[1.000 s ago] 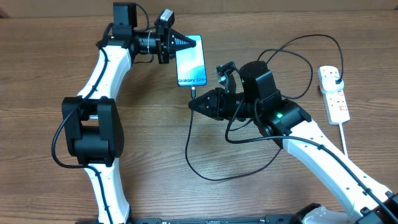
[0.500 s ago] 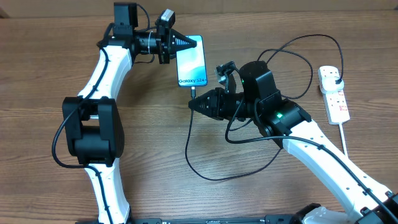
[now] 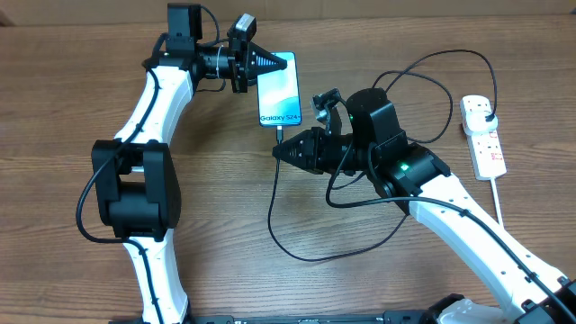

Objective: Plug charger to phone and switch on socket

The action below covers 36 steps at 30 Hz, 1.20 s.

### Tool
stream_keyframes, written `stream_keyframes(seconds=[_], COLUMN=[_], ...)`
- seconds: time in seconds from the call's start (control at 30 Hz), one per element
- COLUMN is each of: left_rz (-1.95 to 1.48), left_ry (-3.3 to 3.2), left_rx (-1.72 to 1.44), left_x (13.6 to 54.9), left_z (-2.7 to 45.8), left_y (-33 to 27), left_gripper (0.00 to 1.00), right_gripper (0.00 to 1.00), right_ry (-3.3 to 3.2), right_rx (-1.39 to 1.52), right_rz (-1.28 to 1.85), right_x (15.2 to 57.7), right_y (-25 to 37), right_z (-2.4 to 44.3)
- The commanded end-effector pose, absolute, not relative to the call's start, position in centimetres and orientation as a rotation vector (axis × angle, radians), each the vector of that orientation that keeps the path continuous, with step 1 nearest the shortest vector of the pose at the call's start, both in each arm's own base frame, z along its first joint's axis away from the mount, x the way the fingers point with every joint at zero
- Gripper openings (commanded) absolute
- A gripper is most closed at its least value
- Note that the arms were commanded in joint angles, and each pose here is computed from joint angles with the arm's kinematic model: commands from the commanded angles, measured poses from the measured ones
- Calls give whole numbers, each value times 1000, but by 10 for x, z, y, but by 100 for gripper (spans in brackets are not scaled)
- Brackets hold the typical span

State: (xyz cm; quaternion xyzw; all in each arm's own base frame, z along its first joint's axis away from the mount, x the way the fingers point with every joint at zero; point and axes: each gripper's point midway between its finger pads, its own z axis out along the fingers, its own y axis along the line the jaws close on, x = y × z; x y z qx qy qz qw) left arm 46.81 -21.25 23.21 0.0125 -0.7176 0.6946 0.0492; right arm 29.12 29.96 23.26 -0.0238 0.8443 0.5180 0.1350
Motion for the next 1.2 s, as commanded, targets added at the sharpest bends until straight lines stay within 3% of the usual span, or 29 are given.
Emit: stream_keyframes(seconds=[0.0,1.17], left_rz=[2152,2168], left_ry=[-2144,-2158], left_rx=[-56,-85], left_x=[461,464], left_z=[245,248], left_y=[-215,-215], left_gripper=[4,4], right_gripper=[4,4], right_ry=[2428,2441], right_rx=[-67,-150], right_rz=[1484,1507], right_x=[294,287], right_y=[296,290], right_z=[234,232])
